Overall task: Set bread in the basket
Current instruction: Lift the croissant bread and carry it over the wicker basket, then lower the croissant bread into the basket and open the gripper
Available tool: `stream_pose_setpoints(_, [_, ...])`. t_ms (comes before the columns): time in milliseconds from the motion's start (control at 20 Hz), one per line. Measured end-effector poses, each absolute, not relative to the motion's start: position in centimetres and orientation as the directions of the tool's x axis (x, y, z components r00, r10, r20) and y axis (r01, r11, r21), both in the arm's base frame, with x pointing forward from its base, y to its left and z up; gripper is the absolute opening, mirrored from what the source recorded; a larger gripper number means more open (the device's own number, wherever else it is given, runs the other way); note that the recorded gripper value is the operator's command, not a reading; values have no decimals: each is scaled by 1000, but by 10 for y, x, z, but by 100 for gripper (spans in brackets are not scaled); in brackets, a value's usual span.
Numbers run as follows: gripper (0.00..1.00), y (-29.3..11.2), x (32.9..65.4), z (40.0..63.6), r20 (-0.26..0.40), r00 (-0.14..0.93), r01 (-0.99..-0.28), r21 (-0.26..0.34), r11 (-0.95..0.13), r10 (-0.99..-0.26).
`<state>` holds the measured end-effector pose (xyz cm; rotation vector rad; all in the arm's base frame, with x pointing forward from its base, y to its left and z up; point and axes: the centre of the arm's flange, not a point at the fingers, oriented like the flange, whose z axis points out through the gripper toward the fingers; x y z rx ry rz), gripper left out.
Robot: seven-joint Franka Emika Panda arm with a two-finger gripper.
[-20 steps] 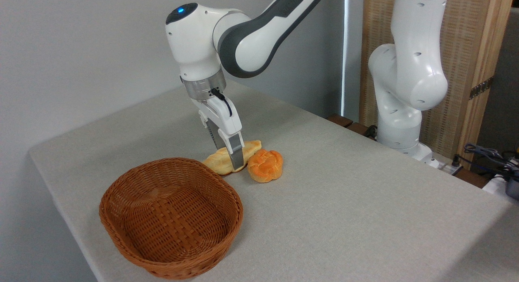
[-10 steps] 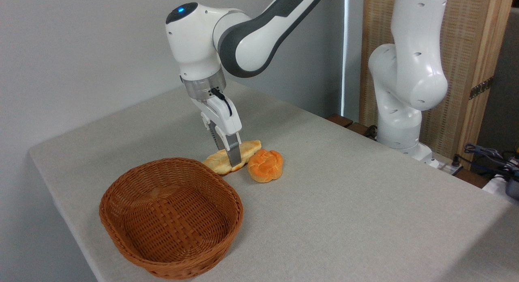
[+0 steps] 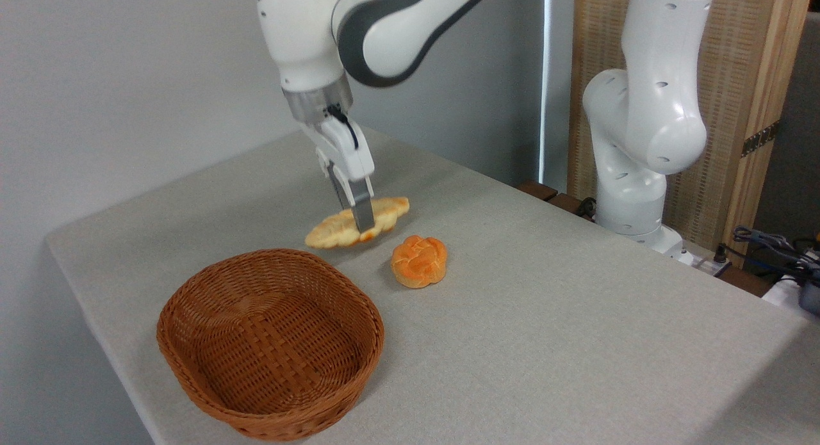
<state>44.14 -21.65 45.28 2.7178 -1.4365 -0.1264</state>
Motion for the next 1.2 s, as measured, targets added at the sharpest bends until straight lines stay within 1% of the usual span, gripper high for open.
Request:
stream_pose_setpoints(100, [43,-222,440,468,-31,556,-827,88,-556,-831])
stream_pose_setpoints(250, [43,-222,449,491,13,563,-825,64,-562,-826])
stream_pose_setpoints(350, [44,-214,462,511,62,584,-812,39,-582,-810])
stream_pose_setpoints(450, [45,-194,482,528,130,618,-783,8,-622,-775])
stream_pose_setpoints(550, [45,-171,502,534,200,647,-747,-27,-664,-736])
stream_pose_setpoints(650, [47,-157,518,530,248,662,-719,-56,-693,-707])
stream_pose_setpoints(700, [54,-153,526,526,267,666,-708,-69,-703,-696])
stream_pose_setpoints(800, [63,-147,537,520,295,670,-690,-89,-718,-681])
stream_pose_setpoints(850, [79,-146,543,518,315,667,-682,-105,-723,-675])
stream_pose_setpoints(900, [87,-146,547,515,333,663,-676,-118,-727,-670])
stream_pose_setpoints(950, [100,-146,551,512,344,660,-672,-128,-730,-668])
stream_pose_setpoints(1100, [100,-145,560,501,352,662,-662,-140,-736,-662])
stream_pose_setpoints(1200, [100,-145,563,492,343,666,-661,-139,-737,-662])
